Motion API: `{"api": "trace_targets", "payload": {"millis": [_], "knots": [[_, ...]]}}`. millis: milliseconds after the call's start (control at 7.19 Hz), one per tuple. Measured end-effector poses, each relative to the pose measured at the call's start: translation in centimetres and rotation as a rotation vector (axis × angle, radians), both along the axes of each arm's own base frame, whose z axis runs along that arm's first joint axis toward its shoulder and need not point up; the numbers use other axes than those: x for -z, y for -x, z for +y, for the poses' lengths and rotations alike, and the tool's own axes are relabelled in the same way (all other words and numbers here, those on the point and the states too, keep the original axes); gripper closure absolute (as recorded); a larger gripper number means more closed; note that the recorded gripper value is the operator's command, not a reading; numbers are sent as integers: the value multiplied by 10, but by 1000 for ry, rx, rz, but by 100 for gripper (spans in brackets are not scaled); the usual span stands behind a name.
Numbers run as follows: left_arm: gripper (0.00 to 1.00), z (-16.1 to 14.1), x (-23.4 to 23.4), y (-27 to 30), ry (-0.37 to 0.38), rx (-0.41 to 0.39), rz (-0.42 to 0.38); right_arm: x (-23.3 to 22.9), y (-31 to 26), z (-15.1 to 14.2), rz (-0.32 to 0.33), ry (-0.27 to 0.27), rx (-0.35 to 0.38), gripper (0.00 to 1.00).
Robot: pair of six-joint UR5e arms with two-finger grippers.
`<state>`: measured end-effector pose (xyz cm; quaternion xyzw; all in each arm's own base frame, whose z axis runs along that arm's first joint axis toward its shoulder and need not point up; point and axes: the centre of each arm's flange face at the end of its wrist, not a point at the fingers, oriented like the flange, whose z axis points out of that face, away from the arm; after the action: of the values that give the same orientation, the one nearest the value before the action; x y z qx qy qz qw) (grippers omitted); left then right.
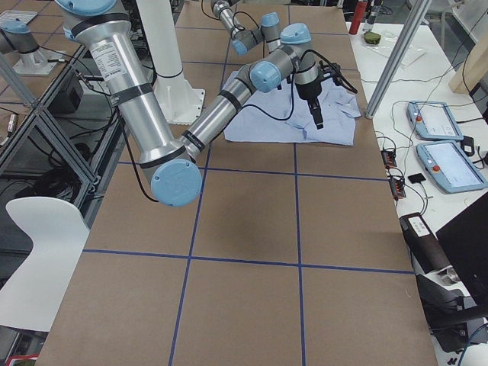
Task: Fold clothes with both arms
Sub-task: 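Release the sleeve, lower left gripper to the hem while right gripper approaches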
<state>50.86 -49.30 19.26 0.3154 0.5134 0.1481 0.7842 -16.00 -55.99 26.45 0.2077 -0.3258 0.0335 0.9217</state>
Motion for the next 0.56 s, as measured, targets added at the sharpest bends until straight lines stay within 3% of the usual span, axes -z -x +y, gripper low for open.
{"api": "trace_targets", "payload": {"millis": [557], "knots": [[0, 12, 1, 22, -18, 13, 22, -6, 0, 4, 12, 6, -2, 0]]}}
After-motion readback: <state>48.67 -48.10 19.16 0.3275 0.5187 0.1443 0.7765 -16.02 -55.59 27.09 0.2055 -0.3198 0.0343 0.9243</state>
